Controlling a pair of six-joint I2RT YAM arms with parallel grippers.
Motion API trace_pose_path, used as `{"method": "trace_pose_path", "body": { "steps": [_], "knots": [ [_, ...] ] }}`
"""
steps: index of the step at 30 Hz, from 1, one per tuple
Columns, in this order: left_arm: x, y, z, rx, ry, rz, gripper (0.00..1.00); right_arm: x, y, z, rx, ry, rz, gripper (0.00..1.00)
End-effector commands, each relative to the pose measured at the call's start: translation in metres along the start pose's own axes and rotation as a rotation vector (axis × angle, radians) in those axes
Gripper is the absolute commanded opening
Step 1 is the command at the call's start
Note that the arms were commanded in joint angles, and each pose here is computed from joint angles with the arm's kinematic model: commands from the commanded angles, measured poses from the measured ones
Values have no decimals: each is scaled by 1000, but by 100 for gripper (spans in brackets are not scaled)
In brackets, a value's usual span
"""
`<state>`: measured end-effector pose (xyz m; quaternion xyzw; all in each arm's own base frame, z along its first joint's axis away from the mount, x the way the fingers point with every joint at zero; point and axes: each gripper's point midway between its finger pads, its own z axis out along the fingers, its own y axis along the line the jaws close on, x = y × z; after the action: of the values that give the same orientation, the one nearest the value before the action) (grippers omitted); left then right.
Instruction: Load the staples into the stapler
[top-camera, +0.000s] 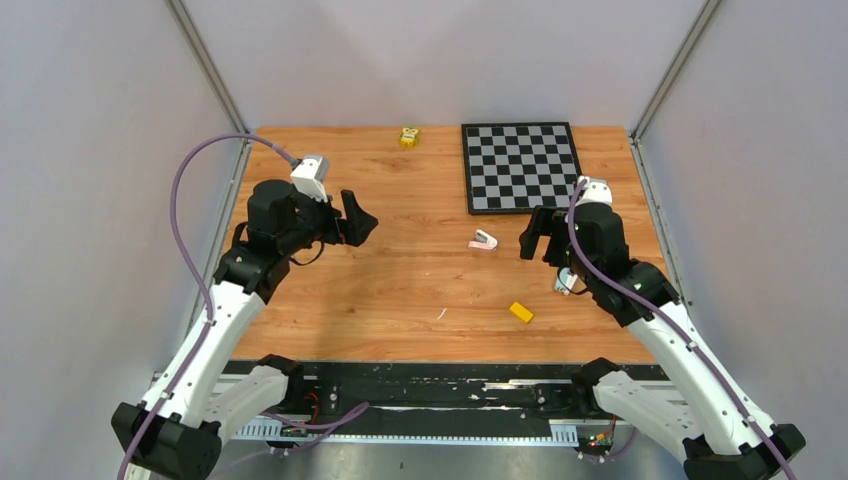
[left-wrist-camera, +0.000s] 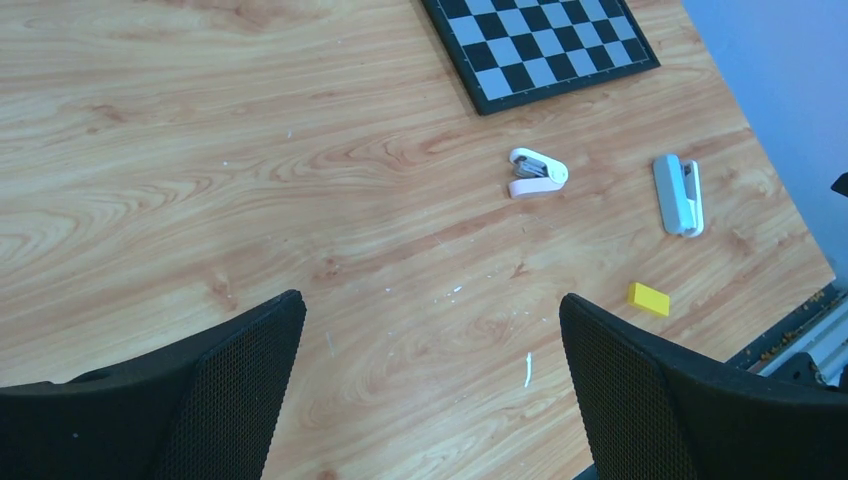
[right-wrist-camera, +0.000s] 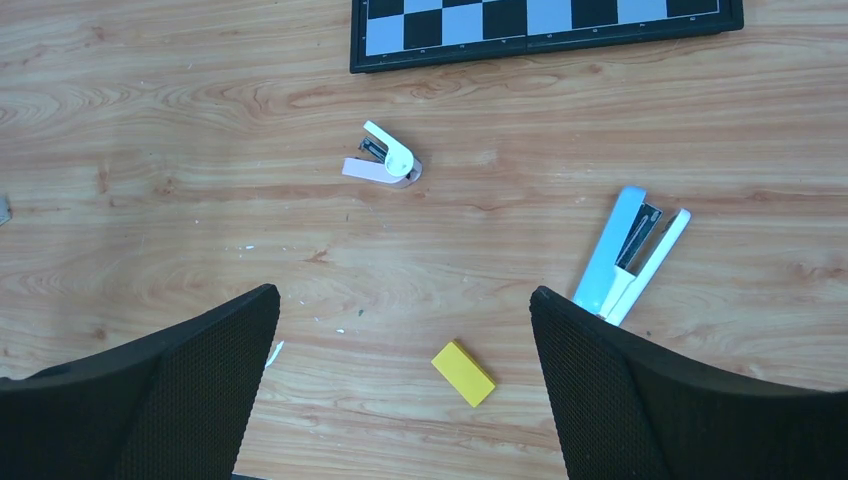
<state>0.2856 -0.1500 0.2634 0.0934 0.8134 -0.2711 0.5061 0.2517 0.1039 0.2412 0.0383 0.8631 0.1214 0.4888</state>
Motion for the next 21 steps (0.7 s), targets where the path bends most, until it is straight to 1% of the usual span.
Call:
{"method": "trace_pose_path", "body": {
  "steps": [1, 3, 6, 9, 13, 15, 18, 21],
  "knots": [
    [-17, 0, -9, -36, -59, 17, 100, 8, -4, -1, 6, 18, 10, 100],
    [-19, 6, -10, -71, -70, 4, 100, 9, -3, -2, -1, 20, 8, 100],
    [-21, 21, -12, -169, -78, -40, 100, 10, -3, -2, -7, 21, 6, 100],
    [-17, 53, -18, -362, -91, -116, 100, 10, -2, -3, -18, 16, 1, 100],
    [-6, 94, -24, -606, -63, -181, 100, 10, -2, -3, -30, 2, -4, 100],
    [2, 114, -25, -689, -42, -270, 100, 9, -2, -5, -35, -8, -3, 100],
    [21, 148, -24, -772, -9, -462, 100, 7, 1, -7, -53, -22, -7, 100],
    [42, 184, -33, -917, -28, -630, 99, 4, 9, -10, -102, -31, -26, 100]
  ]
}}
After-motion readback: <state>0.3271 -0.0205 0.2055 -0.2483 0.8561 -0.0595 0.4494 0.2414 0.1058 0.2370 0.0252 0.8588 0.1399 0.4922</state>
